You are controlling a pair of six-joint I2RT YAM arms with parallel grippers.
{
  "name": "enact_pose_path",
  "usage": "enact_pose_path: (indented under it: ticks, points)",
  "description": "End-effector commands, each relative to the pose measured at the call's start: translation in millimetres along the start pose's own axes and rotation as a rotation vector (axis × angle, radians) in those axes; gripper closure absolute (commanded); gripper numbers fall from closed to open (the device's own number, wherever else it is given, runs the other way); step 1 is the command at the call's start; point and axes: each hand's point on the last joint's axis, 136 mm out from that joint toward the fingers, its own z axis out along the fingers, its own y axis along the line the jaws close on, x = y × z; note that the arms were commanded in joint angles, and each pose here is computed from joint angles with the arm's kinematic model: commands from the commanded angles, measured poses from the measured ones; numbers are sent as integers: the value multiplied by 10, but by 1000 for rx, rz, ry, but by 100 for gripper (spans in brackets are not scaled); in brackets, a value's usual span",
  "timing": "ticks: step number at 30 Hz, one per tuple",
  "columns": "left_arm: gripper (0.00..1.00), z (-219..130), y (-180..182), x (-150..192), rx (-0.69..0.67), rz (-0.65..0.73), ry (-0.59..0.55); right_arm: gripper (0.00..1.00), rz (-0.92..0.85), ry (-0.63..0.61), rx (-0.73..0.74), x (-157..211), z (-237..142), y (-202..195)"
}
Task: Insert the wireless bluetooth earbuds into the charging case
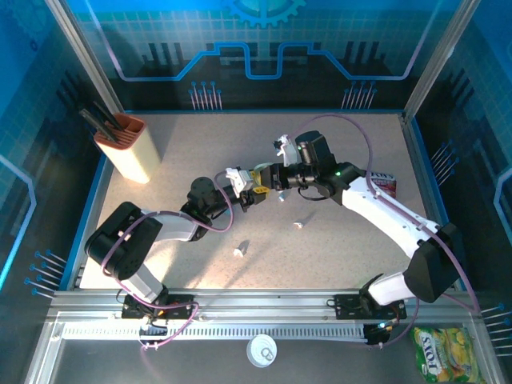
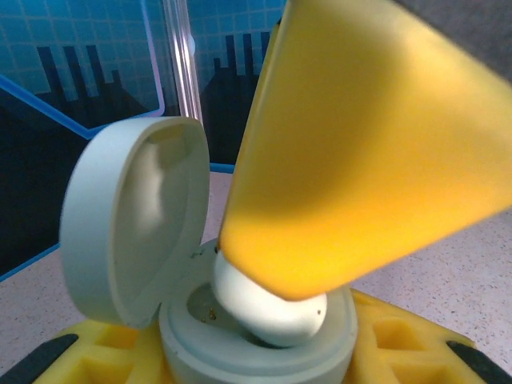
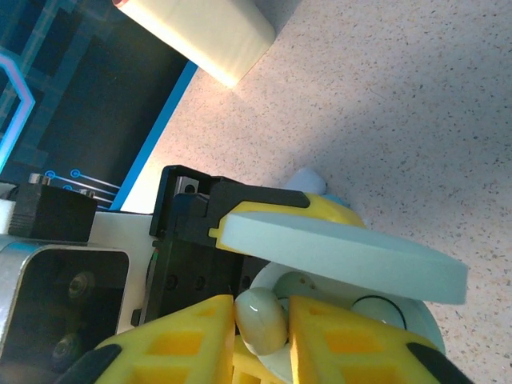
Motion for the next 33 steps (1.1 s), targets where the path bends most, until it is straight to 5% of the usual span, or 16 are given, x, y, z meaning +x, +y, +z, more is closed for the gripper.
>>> enact_pose_path:
  ticks: [1, 14, 24, 33]
  points:
    - [66, 16, 2, -246, -8, 50, -65, 72, 13, 20, 62, 68, 6, -85]
    - [66, -23, 13, -147, -25, 47, -40, 59, -103, -72, -20, -117, -296, 230]
    - [67, -32, -6, -46, -18, 55, -37, 70, -107, -74, 93, -488, -196, 67]
    - [67, -41, 66, -111, -60, 14, -27, 75, -91, 5, 126, -451, -10, -53]
